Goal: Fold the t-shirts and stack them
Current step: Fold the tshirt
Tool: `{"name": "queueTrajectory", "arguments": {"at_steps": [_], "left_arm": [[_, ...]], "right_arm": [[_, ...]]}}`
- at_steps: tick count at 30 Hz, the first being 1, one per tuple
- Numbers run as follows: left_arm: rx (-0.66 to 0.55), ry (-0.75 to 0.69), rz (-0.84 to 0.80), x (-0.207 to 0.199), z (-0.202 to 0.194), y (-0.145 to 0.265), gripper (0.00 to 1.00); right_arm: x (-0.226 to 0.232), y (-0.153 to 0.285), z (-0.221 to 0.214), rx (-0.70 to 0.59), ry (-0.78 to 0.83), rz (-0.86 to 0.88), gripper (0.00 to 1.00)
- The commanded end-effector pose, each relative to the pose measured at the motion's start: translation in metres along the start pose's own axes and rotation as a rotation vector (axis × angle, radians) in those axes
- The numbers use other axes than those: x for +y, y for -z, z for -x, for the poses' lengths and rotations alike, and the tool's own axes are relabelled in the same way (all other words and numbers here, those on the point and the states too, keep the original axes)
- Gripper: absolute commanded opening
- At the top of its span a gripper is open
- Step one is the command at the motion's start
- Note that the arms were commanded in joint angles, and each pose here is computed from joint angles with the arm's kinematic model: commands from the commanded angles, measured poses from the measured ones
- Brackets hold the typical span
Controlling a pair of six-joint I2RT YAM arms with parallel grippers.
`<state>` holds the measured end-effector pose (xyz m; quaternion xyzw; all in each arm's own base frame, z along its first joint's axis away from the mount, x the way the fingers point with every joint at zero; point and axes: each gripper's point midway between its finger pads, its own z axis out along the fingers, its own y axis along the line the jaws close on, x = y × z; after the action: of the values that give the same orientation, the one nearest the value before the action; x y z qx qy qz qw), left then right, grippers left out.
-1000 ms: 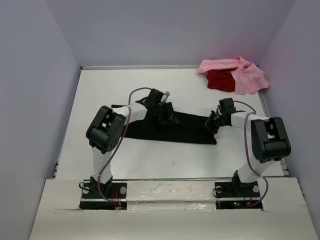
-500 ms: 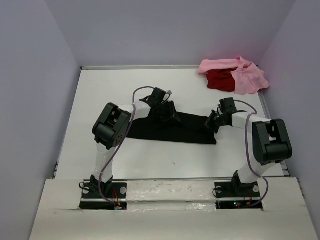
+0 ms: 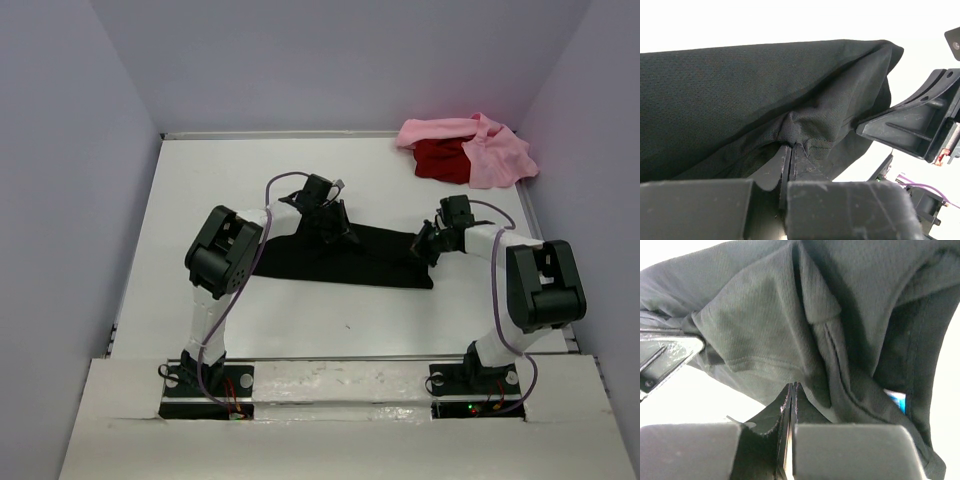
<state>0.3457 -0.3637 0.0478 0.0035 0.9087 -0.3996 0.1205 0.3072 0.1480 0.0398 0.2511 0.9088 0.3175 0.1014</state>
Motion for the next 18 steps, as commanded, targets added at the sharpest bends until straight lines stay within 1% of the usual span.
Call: {"name": "queueTrajectory", "arguments": {"at_steps": [1,3,5,7,11,14,18], "left_arm": [[-0.018,-0.043,-0.054,-0.024,0.005,0.013,0.03],[-0.016,-0.046,-0.054,-0.024,0.004,0.012,0.03],[-0.014,-0.046,-0.052,-0.023,0.004,0.012,0.03],[-0.013,-0.047,-0.053,-0.024,0.004,0.011,0.03],[-0.017,-0.049,-0.059,-0.026,0.006,0.012,0.03],[-0.016,-0.05,-0.06,-0.027,0.007,0.011,0.03],[-0.018,-0.055,-0.06,-0.028,0.009,0.012,0.03]], "right_arm": [[0.007,0.013,-0.011,0.001,0.015,0.021,0.12],[0.01,0.022,-0.014,-0.01,0.014,0.029,0.25],[0.008,0.026,-0.02,-0.007,0.011,0.028,0.35],[0.011,0.034,-0.021,-0.022,0.023,0.038,0.37],[0.005,0.042,-0.027,-0.038,0.035,0.015,0.36],[-0.01,0.035,-0.032,-0.022,0.027,-0.029,0.36],[-0.022,0.028,-0.027,-0.032,0.041,-0.077,0.36]]}}
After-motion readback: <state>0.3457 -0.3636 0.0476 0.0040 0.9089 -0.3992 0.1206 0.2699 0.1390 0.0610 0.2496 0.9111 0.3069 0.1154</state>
